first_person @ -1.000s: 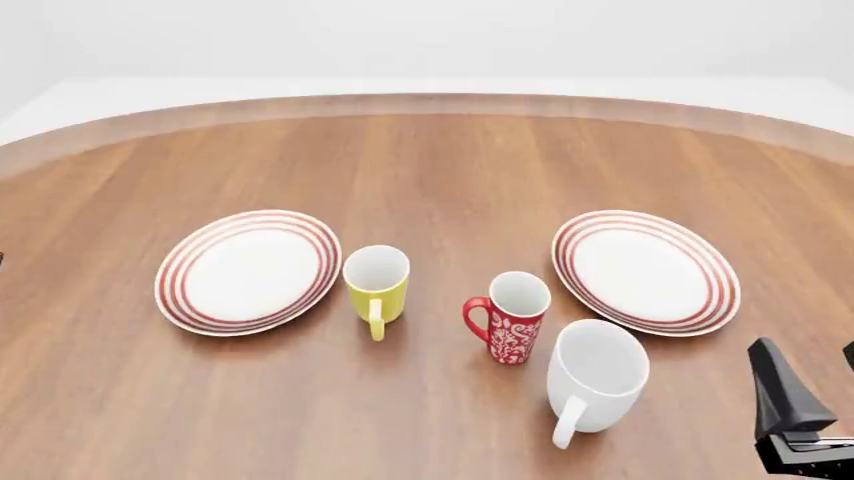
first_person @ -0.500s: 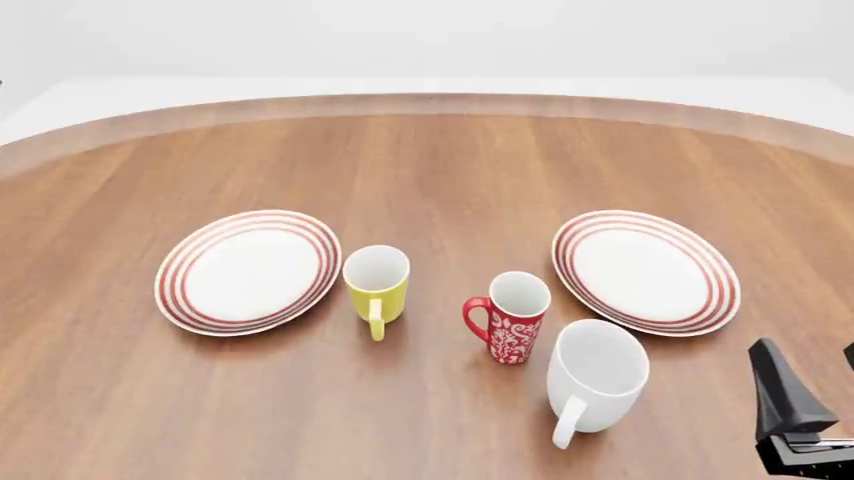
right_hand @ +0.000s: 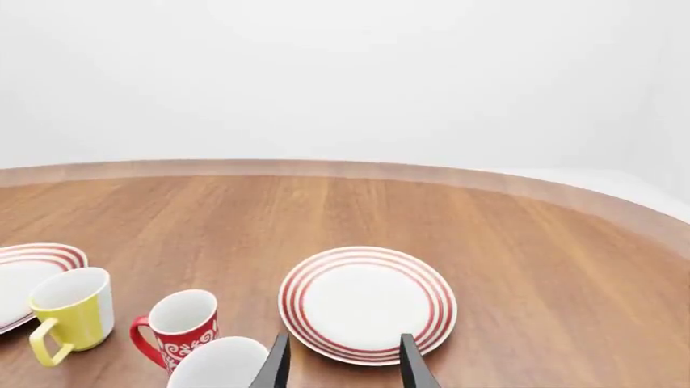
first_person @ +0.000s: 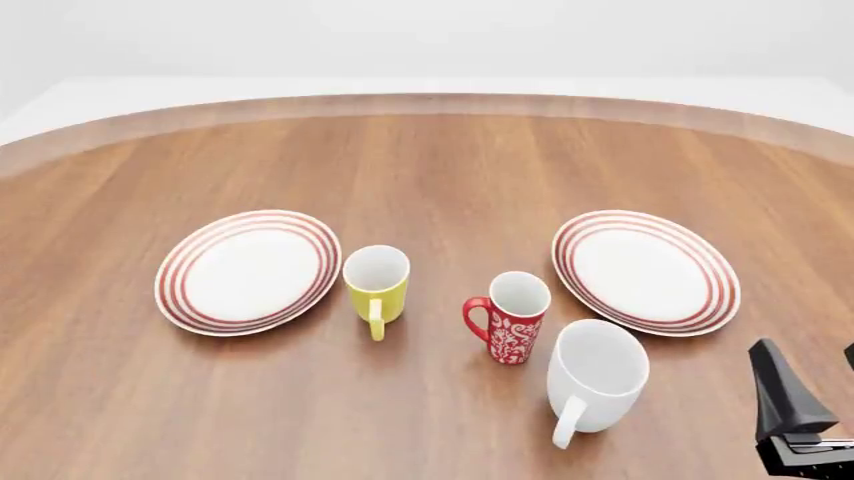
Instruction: Put the red mug on the left plate.
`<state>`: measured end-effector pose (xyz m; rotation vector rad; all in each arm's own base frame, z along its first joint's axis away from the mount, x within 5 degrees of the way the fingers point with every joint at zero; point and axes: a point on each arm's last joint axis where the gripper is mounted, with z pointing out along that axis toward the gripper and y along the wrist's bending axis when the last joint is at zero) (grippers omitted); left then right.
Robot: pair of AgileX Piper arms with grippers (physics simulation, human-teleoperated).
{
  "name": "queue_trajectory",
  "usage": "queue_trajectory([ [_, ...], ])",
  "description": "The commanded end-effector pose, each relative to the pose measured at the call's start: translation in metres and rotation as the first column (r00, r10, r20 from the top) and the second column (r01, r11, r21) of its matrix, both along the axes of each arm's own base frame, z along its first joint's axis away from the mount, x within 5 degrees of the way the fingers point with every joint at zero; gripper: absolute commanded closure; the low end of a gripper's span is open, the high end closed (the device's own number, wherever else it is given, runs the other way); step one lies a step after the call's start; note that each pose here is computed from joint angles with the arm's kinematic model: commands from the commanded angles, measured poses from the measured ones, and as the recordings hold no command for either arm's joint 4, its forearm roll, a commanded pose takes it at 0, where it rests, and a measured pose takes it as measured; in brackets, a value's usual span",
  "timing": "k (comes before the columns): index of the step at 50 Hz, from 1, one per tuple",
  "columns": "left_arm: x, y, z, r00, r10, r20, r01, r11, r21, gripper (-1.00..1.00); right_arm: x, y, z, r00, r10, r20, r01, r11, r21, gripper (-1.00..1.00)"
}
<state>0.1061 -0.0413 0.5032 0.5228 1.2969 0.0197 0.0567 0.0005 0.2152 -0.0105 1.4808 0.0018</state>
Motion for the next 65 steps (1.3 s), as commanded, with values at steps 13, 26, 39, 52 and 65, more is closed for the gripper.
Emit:
queue_trajectory([
  [13, 0.041, -0.048, 0.007, 0.985, -0.151, -0.085, 0.164, 0.971, 0.175, -1.00, 0.000, 0.000, 0.000, 1.000, 0.000, 0.000, 0.000, 1.000, 0.000, -1.00],
  [26, 0.051, -0.084, -0.001, 0.939, -0.266, -0.219, 0.312, 0.925, 0.218, -1.00, 0.000, 0.000, 0.000, 1.000, 0.000, 0.000, 0.000, 1.000, 0.000, -1.00],
  [39, 0.064, -0.107, -0.013, 0.907, -0.289, -0.305, 0.365, 0.903, 0.229, -1.00, 0.000, 0.000, 0.000, 1.000, 0.000, 0.000, 0.000, 1.000, 0.000, -1.00],
  [52, 0.077, -0.134, -0.033, 0.863, -0.306, -0.403, 0.423, 0.873, 0.242, -1.00, 0.000, 0.000, 0.000, 1.000, 0.000, 0.000, 0.000, 1.000, 0.000, -1.00],
  [65, 0.079, -0.159, -0.064, 0.808, -0.321, -0.493, 0.495, 0.825, 0.274, -1.00, 0.000, 0.000, 0.000, 1.000, 0.000, 0.000, 0.000, 1.000, 0.000, -1.00],
])
